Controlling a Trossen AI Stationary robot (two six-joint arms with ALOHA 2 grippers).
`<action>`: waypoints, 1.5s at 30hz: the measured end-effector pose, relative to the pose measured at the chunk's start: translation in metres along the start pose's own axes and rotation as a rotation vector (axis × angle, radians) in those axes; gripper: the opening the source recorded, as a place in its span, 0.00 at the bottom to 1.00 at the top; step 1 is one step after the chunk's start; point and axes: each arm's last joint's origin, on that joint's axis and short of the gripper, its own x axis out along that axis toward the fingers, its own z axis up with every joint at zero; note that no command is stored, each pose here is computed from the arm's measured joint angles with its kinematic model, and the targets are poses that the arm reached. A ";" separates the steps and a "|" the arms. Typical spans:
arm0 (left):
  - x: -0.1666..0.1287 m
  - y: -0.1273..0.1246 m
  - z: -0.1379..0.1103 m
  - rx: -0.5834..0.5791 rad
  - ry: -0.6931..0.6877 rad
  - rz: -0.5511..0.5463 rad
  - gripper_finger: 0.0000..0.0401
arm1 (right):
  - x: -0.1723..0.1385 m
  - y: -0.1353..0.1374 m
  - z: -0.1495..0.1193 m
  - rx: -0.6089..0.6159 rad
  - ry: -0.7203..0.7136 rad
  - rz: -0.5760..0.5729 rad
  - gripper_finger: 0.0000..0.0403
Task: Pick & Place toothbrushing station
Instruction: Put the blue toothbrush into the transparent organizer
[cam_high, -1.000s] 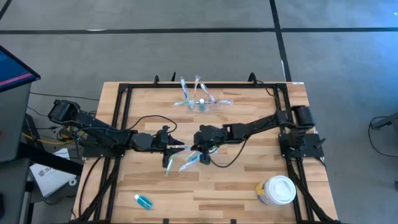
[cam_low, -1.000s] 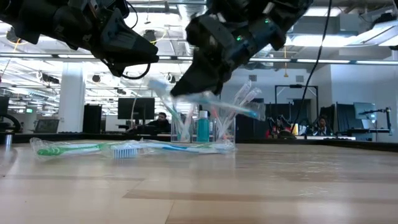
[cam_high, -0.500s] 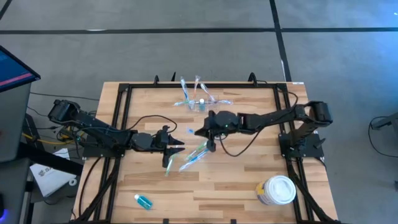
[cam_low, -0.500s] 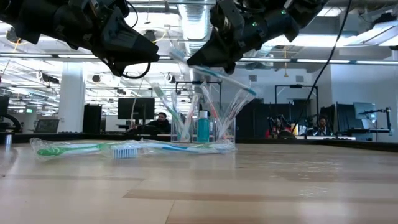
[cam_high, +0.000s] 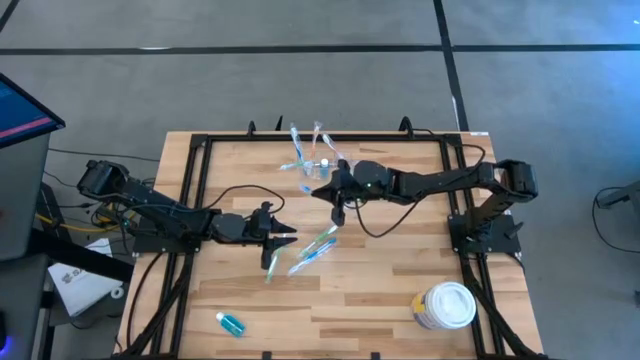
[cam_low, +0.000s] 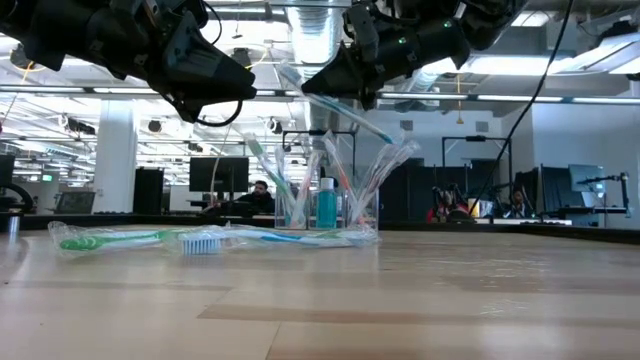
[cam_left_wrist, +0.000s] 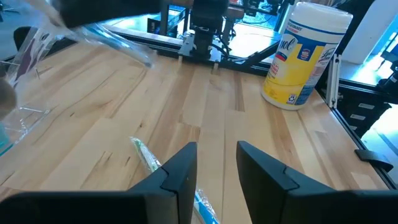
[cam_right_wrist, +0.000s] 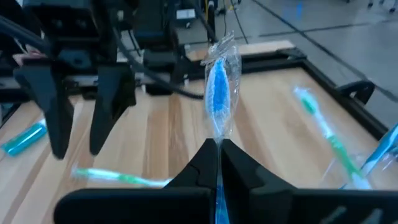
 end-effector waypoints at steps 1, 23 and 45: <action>0.000 0.000 0.000 0.000 0.000 0.000 0.26 | 0.000 -0.002 0.001 -0.006 -0.011 -0.005 0.00; 0.000 -0.001 0.000 0.002 0.003 -0.007 0.26 | -0.003 -0.033 0.010 0.001 -0.089 0.014 0.00; -0.001 -0.003 -0.002 -0.016 0.011 -0.012 0.26 | -0.026 -0.043 -0.028 0.082 -0.261 0.023 0.00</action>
